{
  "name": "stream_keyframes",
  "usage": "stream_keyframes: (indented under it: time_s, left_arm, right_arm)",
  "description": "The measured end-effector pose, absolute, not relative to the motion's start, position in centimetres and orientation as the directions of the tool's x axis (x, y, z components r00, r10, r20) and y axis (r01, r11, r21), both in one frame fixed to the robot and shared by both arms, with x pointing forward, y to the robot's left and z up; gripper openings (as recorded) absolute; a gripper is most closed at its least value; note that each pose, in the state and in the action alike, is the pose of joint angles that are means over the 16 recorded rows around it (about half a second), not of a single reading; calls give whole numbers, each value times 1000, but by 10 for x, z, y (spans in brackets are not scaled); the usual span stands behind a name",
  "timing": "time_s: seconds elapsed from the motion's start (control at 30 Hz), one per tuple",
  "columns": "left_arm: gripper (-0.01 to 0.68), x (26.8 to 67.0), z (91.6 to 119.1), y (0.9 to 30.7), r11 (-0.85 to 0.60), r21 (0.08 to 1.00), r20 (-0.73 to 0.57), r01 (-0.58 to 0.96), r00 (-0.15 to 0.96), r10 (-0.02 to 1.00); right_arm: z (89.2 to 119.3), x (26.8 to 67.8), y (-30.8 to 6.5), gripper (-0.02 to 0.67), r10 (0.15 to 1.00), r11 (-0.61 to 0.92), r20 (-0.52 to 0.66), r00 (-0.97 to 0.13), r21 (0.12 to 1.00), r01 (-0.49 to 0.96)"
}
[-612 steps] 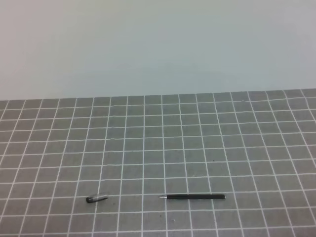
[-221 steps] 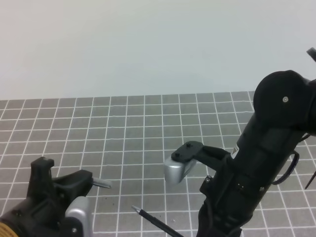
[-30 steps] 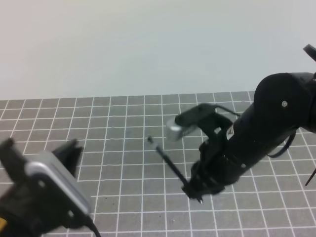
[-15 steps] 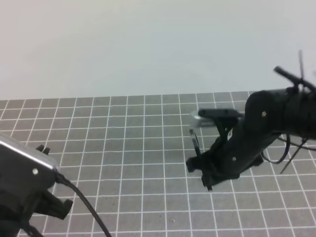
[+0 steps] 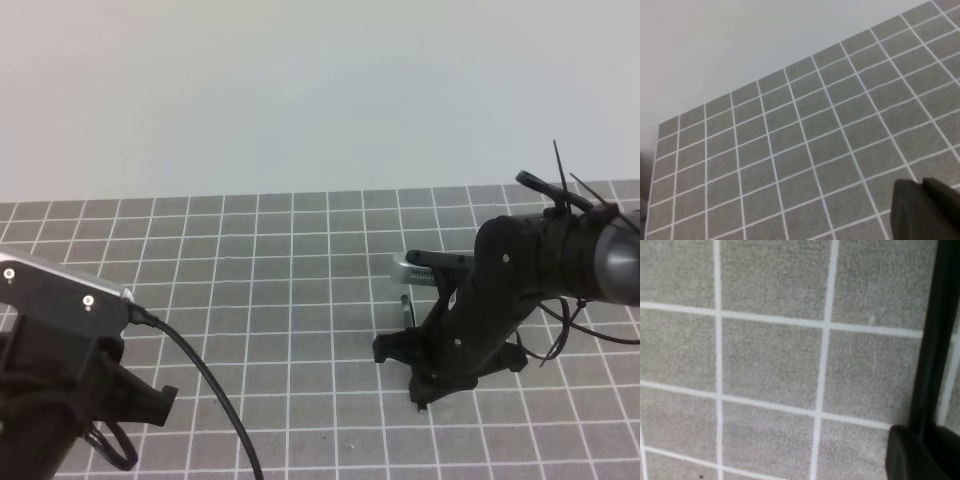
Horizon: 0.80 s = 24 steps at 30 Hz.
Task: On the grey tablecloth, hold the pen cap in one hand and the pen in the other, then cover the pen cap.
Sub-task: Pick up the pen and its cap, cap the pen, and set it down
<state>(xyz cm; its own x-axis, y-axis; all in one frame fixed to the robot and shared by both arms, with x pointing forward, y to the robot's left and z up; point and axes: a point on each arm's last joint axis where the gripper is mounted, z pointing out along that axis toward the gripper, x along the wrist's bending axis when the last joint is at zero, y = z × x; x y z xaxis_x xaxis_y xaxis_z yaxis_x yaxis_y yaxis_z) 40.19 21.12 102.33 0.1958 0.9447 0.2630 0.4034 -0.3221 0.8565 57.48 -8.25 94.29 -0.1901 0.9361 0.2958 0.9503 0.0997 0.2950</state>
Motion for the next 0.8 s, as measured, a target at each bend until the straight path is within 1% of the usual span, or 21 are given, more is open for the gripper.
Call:
stream_keyframes:
  time_s: [0.2,0.5,0.63,0.8]
  left_arm:
    - [8,404,1026,211,-307,863,255,402,177,951]
    - [8,399,1039,217,-286,893,243,347,164,956]
    - [8,392,1050,222,-275,915,228,295,183,956]
    - [7,378,1065,229,-278,939,225,202,250,942]
  right_arm:
    - [939,576,-83,134,941,81,293,-167,282,956]
    - [941,574,-84,261,941,115,275,-196,285,952]
    - [950,572,-85,296,938,133,270,-218,298,945]
    - [973,567,-89,311,932,166,255,-258,334,928]
